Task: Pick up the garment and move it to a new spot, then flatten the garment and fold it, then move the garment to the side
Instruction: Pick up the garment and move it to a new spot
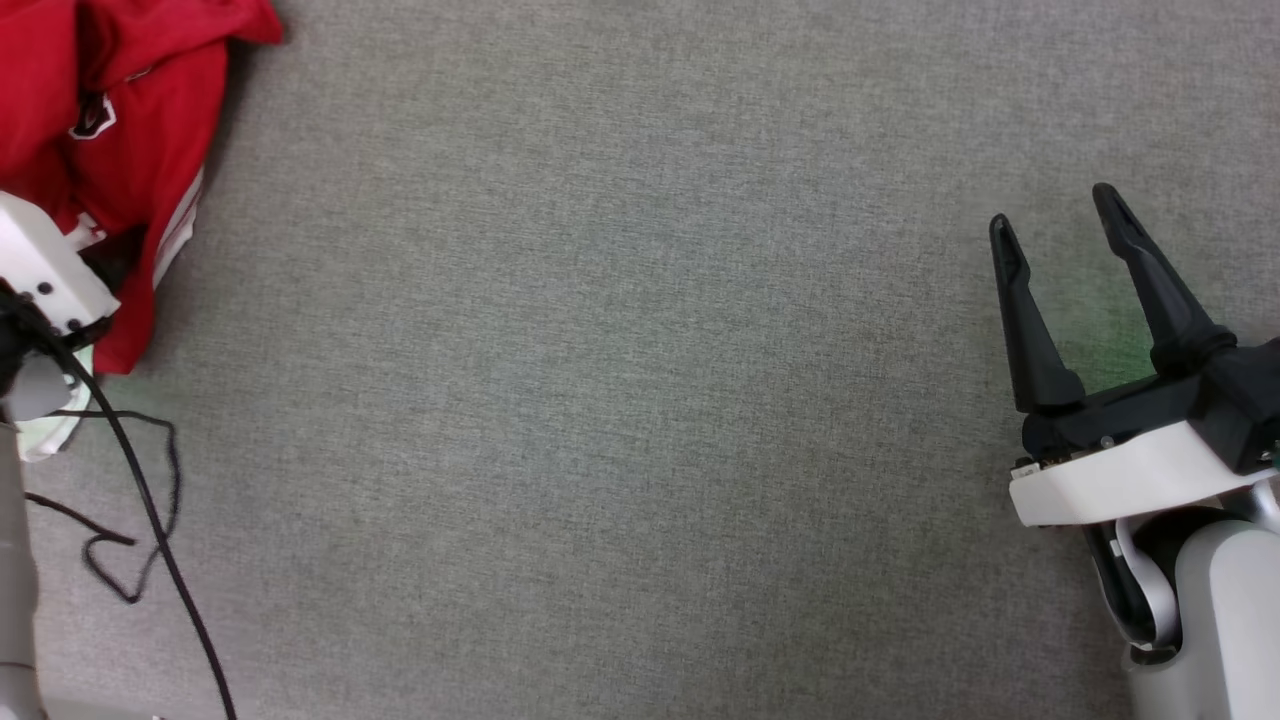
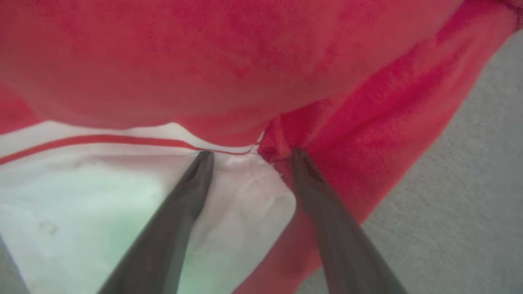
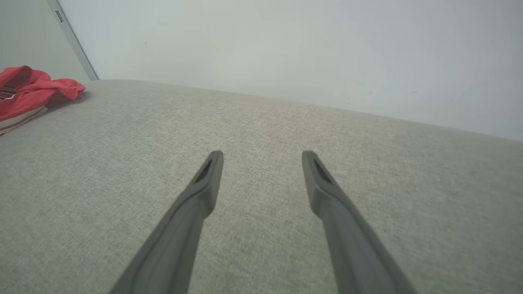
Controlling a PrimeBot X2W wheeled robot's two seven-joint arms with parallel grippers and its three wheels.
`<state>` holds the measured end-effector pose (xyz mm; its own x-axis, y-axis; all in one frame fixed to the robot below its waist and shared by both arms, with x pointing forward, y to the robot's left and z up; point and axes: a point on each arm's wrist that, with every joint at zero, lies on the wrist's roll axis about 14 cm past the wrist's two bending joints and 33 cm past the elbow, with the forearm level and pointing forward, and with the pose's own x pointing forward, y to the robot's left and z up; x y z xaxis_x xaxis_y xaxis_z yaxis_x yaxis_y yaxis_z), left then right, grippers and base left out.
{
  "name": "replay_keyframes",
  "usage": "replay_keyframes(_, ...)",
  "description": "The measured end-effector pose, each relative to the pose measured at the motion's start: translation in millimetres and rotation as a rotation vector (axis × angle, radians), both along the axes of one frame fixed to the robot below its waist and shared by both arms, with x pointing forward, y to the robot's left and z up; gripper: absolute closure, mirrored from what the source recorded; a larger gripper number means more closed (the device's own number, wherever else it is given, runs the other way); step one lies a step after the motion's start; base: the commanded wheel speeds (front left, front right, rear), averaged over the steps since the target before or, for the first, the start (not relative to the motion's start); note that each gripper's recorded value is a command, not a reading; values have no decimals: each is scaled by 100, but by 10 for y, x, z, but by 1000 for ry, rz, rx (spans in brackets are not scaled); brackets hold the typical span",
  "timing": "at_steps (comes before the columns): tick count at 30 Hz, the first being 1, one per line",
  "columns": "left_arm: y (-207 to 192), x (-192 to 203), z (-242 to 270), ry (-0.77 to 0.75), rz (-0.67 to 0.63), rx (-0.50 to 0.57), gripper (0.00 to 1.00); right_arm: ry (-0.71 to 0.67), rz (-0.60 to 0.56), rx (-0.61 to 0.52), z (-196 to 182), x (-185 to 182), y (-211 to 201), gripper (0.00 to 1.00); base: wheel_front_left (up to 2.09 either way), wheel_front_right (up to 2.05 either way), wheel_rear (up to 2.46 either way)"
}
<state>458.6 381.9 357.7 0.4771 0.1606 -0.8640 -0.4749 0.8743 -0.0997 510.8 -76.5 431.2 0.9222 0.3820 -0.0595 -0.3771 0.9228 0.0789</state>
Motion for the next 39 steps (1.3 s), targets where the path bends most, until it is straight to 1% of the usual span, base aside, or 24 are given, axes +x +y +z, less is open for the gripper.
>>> replay_keyframes(3, -16, -48, -32, 62, -14, -5, 0, 1, -9, -3, -7, 6, -34, 0, 0, 0, 0)
replay_keyframes(4, -18, -53, -25, 71, -18, -7, 60, -2, -10, -3, 1, 7, -40, 0, 0, 0, 0)
replay_keyframes(5, -24, -69, -27, 82, -22, -9, 100, -4, -12, -4, 10, 9, -46, 0, 0, 0, 0)
replay_keyframes(9, 7, -100, 18, 73, -24, 31, 100, -15, -18, -3, 55, 19, -59, 0, 0, 0, 0)
replay_keyframes(12, 16, -40, 123, 1, -31, 77, 100, -27, -17, 0, 118, 16, -44, 0, 0, 0, 0)
replay_keyframes(18, 64, 186, 625, -248, -44, 214, 100, -82, -23, 18, 377, -39, -20, 0, 0, 0, 0)
replay_keyframes(21, -26, 307, 910, -389, -56, 256, 100, -94, -34, 21, 478, -106, -42, 0, 0, 0, 0)
replay_keyframes(26, -167, 362, 1344, -605, -68, 313, 100, -127, -51, 34, 697, -254, -60, 0, 0, 0, 0)
replay_keyframes(33, -621, 329, 1686, -842, -103, 314, 100, -157, -101, 31, 934, -504, -225, 0, 0, 0, 0)
replay_keyframes(36, -940, 348, 1740, -908, -168, 277, 100, -156, -127, 27, 979, -615, -326, 0, 0, 0, 0)
replay_keyframes(37, -940, 348, 1740, -908, -168, 277, 100, -156, -127, 27, 979, -615, -326, 0, 0, 0, 0)
replay_keyframes(38, -1049, 361, 1755, -925, -190, 265, 100, -156, -139, 22, 990, -650, -371, 0, 0, 0, 0)
replay_keyframes(39, -1294, 390, 1819, -966, -239, 235, 100, -156, -165, 14, 1007, -728, -473, 0, 0, 0, 0)
